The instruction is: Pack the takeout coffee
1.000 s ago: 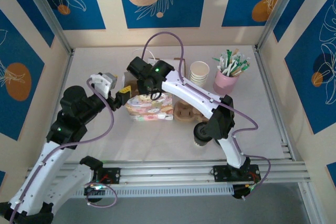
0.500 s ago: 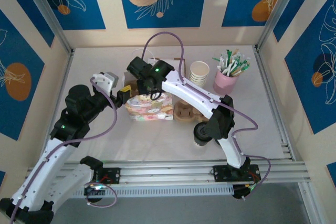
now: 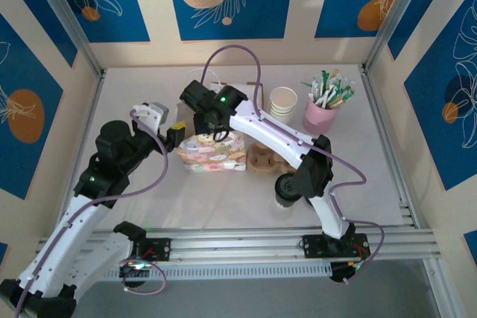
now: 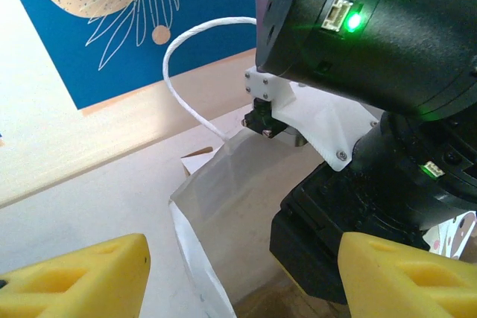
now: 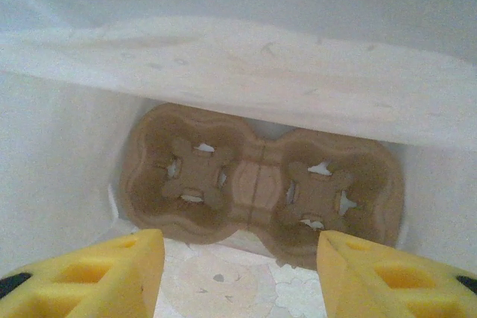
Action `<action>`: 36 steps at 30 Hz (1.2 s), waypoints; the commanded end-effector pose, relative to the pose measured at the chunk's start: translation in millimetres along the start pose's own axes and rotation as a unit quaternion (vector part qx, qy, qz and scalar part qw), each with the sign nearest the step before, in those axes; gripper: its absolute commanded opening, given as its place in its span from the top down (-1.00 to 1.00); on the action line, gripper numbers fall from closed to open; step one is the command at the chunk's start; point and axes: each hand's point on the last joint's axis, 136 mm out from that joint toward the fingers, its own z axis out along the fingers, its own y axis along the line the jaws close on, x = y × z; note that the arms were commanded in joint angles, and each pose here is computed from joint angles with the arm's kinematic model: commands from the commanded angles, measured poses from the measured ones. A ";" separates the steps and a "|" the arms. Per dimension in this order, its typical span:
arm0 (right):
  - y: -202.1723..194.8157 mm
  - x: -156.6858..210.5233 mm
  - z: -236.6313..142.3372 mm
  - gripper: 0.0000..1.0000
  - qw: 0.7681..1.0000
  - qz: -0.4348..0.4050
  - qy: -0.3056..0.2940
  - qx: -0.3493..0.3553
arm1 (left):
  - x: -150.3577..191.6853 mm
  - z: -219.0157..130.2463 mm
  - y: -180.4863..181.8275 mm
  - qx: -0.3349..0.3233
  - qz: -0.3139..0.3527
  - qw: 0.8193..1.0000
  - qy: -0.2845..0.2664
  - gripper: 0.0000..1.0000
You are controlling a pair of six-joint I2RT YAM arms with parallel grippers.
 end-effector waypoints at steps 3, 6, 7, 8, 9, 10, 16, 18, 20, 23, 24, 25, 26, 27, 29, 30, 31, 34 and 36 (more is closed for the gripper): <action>4.2 4.1 -5.5 -0.23 1.000 0.001 0.005 -0.006 | -3.3 1.6 3.6 -0.008 -0.004 1.000 -0.009 -0.36; 4.8 3.1 -7.1 -0.31 1.000 0.002 0.004 -0.008 | -3.5 2.1 3.4 -0.007 -0.006 1.000 -0.009 -0.36; 4.7 2.9 -7.1 -0.34 1.000 0.001 0.004 -0.008 | -3.4 2.3 3.3 -0.006 -0.007 1.000 -0.009 -0.36; 5.5 2.4 -8.1 -0.38 1.000 0.001 0.002 -0.010 | -3.4 2.3 3.3 -0.006 -0.007 1.000 -0.009 -0.36; 5.6 2.4 -8.4 -0.44 1.000 0.001 0.003 -0.011 | -2.8 2.4 3.3 -0.006 -0.007 1.000 -0.009 -0.36; 5.9 2.0 -8.9 -0.51 1.000 0.000 0.002 -0.011 | -2.7 2.5 3.1 -0.006 -0.007 1.000 -0.008 -0.36; 4.9 1.8 -11.4 -0.61 1.000 -0.001 0.001 -0.011 | -1.5 3.1 3.6 -0.007 -0.007 1.000 -0.007 -0.36; 4.5 1.7 -12.1 -0.66 1.000 -0.001 0.001 -0.010 | -1.3 3.7 3.1 -0.005 -0.007 1.000 -0.006 -0.36; 5.1 1.6 -12.8 -0.72 1.000 0.000 0.001 -0.012 | -1.3 3.5 3.3 -0.006 -0.007 1.000 -0.006 -0.36; 5.4 1.5 -14.4 -0.85 1.000 -0.001 0.000 -0.013 | -1.2 3.9 3.2 -0.005 -0.008 1.000 -0.006 -0.37; 5.5 1.4 -14.8 -0.88 1.000 -0.001 0.000 -0.013 | -0.9 3.8 3.3 -0.005 -0.008 1.000 -0.006 -0.37; 5.3 1.4 -15.4 -0.88 1.000 -0.001 0.000 -0.014 | -0.9 4.0 3.3 -0.005 -0.008 1.000 -0.006 -0.37; 5.0 1.5 -16.0 -0.89 1.000 -0.001 0.000 -0.014 | -0.4 4.2 3.4 -0.005 -0.008 1.000 -0.005 -0.37; 4.6 1.4 -16.7 -0.89 1.000 -0.001 -0.001 -0.013 | -0.2 4.1 3.5 -0.006 -0.008 1.000 -0.005 -0.37; 4.3 1.1 -18.2 -0.89 1.000 0.000 -0.002 -0.014 | -0.1 4.1 3.6 -0.006 -0.008 1.000 -0.005 -0.37; 4.5 1.0 -18.7 -0.89 1.000 0.001 -0.002 -0.014 | 0.3 4.1 3.8 -0.007 -0.009 1.000 -0.004 -0.37; 4.5 1.1 -19.4 -0.89 1.000 0.001 -0.001 -0.015 | 0.9 4.5 4.7 -0.009 -0.009 1.000 -0.003 -0.37; 5.5 0.4 -23.0 -0.89 1.000 0.003 -0.003 -0.021 | 2.1 5.2 5.8 -0.012 -0.009 1.000 0.001 -0.37; 6.0 0.5 -26.0 -0.89 1.000 0.001 -0.004 -0.022 | 2.5 5.6 6.6 -0.014 -0.009 1.000 0.001 -0.37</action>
